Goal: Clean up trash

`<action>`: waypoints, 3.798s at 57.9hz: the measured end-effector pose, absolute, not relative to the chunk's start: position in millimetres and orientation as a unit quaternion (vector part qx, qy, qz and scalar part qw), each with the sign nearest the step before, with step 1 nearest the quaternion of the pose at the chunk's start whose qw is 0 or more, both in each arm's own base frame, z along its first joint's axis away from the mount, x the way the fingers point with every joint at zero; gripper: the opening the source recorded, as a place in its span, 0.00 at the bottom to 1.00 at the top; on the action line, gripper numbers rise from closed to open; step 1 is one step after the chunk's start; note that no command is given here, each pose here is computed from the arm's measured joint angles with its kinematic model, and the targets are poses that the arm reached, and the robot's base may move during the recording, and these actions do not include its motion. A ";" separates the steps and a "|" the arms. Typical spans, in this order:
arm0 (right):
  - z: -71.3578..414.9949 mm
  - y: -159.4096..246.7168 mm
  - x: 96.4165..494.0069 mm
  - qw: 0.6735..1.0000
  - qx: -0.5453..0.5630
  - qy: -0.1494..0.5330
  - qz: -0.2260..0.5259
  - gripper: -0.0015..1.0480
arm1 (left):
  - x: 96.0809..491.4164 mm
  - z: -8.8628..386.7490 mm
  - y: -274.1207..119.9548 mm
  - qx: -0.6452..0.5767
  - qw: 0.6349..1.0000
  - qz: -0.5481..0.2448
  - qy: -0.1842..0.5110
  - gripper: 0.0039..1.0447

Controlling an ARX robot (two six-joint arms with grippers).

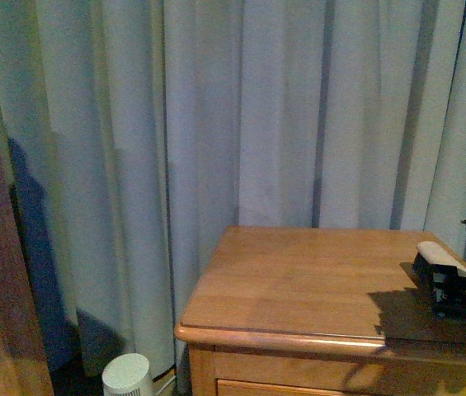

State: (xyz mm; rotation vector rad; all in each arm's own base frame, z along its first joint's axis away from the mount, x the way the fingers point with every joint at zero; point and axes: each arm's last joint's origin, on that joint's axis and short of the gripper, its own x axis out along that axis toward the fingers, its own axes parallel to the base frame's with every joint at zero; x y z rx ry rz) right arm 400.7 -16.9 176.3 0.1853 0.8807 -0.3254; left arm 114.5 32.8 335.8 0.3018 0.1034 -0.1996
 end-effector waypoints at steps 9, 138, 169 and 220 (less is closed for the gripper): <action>175.6 -16.9 401.5 0.888 0.091 0.422 -0.157 0.72 | 114.5 335.8 32.8 0.150 0.982 -0.099 0.051 0.26; 264.2 1.6 101.8 0.981 -0.009 0.030 -0.194 0.19 | 114.5 335.8 32.8 0.150 0.982 -0.099 0.051 0.26; 264.2 1.3 101.7 0.980 -0.009 0.029 -0.198 0.19 | 114.6 335.7 32.6 0.150 0.982 -0.104 0.050 0.26; 263.1 2.0 102.8 0.980 -0.010 0.033 -0.194 0.19 | 116.0 334.0 33.5 0.149 0.982 -0.100 0.054 0.26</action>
